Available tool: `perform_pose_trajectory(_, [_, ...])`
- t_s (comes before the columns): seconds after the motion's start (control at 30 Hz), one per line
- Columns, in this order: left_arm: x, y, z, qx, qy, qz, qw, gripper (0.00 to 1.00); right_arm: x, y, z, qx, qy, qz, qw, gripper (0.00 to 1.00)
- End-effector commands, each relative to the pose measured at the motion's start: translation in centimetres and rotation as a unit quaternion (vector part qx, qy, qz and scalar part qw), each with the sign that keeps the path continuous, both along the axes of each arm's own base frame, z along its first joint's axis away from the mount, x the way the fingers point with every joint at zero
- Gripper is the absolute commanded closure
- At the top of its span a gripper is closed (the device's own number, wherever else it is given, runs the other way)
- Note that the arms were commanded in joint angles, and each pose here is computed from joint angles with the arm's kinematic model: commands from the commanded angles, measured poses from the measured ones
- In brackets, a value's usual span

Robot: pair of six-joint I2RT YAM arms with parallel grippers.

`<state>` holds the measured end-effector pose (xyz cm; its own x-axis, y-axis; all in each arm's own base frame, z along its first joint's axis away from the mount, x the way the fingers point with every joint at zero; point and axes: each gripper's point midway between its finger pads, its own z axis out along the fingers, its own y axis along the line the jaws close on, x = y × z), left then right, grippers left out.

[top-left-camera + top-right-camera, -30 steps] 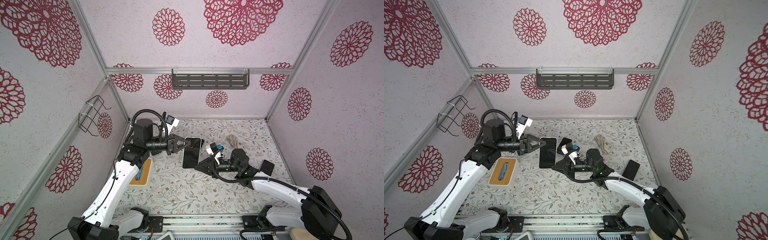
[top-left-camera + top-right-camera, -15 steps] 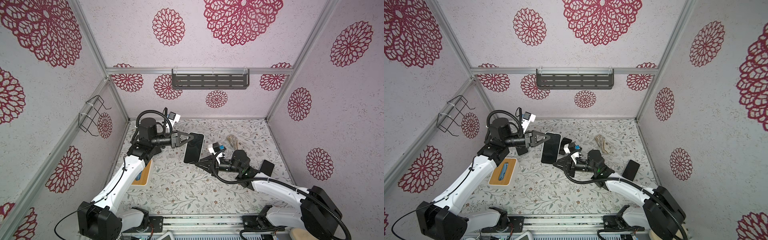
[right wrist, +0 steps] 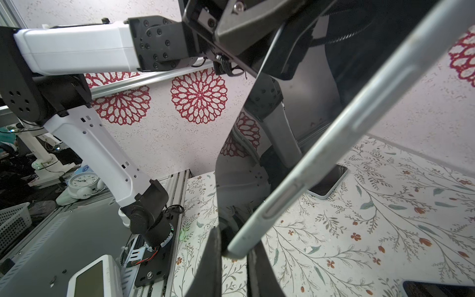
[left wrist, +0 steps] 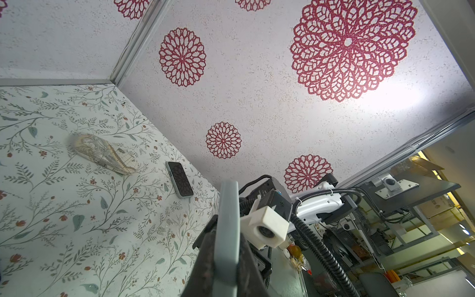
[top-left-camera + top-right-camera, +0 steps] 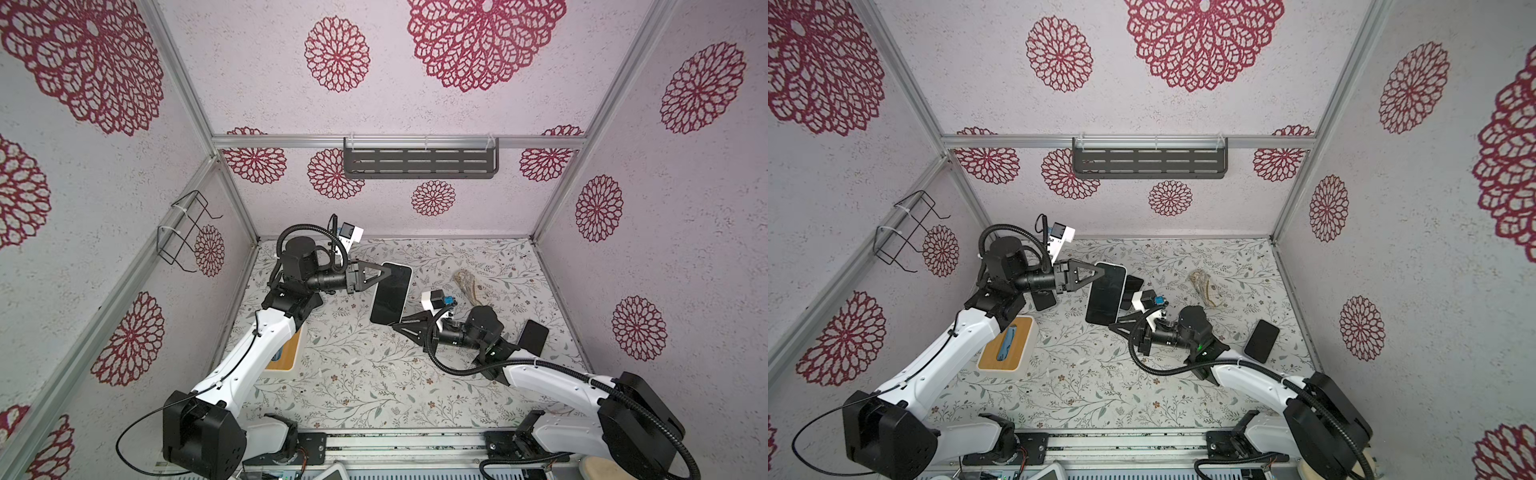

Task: Take the phone out of the phone case
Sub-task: Remove the phone case from the phone.

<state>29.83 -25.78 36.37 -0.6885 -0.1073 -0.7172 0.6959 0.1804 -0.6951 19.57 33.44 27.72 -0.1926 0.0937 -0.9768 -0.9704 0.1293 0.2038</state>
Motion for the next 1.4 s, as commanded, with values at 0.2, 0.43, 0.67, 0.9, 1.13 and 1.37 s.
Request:
perform_pose_trajectory(0.2, [1.9,-0.8,-2.7,0.002,0.108,0.035,0.994,1.0,-0.5,-0.3,4.3,0.06,-0.185,-0.028,0.98,0.85])
perform_pose_trajectory(0.43, [2.2,-1.2,-2.7,-0.005,0.115,0.03,0.993,1.0,-0.3,-0.1,3.9,0.057,-0.204,-0.03,0.977,0.82])
perform_pose_trajectory(0.67, [2.0,-1.6,-2.8,-0.006,0.12,0.022,0.993,1.0,0.3,0.2,3.8,0.05,-0.215,-0.039,0.974,0.77])
perform_pose_trajectory(0.9, [1.6,-1.8,-3.0,-0.006,0.121,0.016,0.993,1.0,1.4,0.3,3.6,0.034,-0.221,-0.065,0.973,0.75])
perform_pose_trajectory(1.13, [1.1,-1.5,-2.6,-0.01,0.109,0.014,0.994,1.0,1.7,-0.6,3.6,0.05,-0.212,-0.093,0.972,0.72])
perform_pose_trajectory(1.37, [0.8,-0.7,-1.3,-0.019,0.09,0.017,0.996,1.0,0.2,-1.5,2.3,0.055,-0.183,-0.073,0.979,0.48])
